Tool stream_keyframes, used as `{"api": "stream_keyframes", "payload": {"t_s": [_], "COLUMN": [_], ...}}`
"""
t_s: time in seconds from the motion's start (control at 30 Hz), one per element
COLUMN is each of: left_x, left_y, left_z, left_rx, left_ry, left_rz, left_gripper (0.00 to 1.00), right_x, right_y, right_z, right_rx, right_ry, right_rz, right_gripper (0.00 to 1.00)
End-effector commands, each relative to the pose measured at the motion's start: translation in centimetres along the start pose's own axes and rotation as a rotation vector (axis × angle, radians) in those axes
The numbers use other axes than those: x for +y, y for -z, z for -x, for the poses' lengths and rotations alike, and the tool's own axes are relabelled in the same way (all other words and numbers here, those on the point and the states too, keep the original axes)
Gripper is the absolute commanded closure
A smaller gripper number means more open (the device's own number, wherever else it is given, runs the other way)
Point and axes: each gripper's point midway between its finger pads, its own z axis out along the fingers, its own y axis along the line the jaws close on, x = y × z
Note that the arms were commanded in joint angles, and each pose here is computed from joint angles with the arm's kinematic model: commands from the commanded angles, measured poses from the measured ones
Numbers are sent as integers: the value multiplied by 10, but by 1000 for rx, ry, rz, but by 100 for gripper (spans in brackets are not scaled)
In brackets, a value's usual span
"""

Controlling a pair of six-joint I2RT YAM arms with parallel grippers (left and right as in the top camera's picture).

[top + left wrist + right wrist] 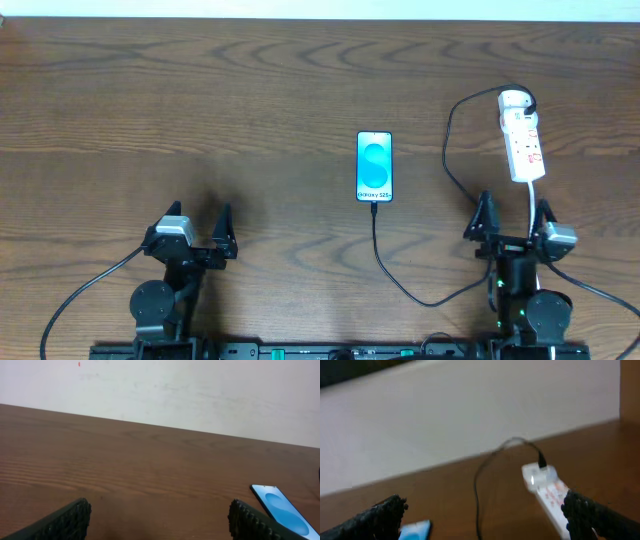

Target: Plug charger to phone and switch on socket

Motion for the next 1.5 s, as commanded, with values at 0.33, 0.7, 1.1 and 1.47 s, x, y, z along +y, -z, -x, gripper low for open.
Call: {"api": "stream_keyframes", "payload": {"t_s": [0.33,0.7,1.1,1.47], "left_x": [2,2,2,2], "left_y": [-2,-2,-2,-2], "left_z": [-15,-15,-15,-15], "left_rx": [37,37,37,37], "left_ry": [8,8,8,8], "left_rz": [-1,-1,-1,-1], "left_gripper": [12,12,12,12], "right_x": [-7,-21,-24,-33], "right_y": [2,2,2,3], "right_z": [-34,-31,-30,-25], "right_rx": [132,129,127,105], "right_ry": [301,347,330,193], "right_rz": [0,-50,-67,-133], "right_gripper": [1,1,1,1]}}
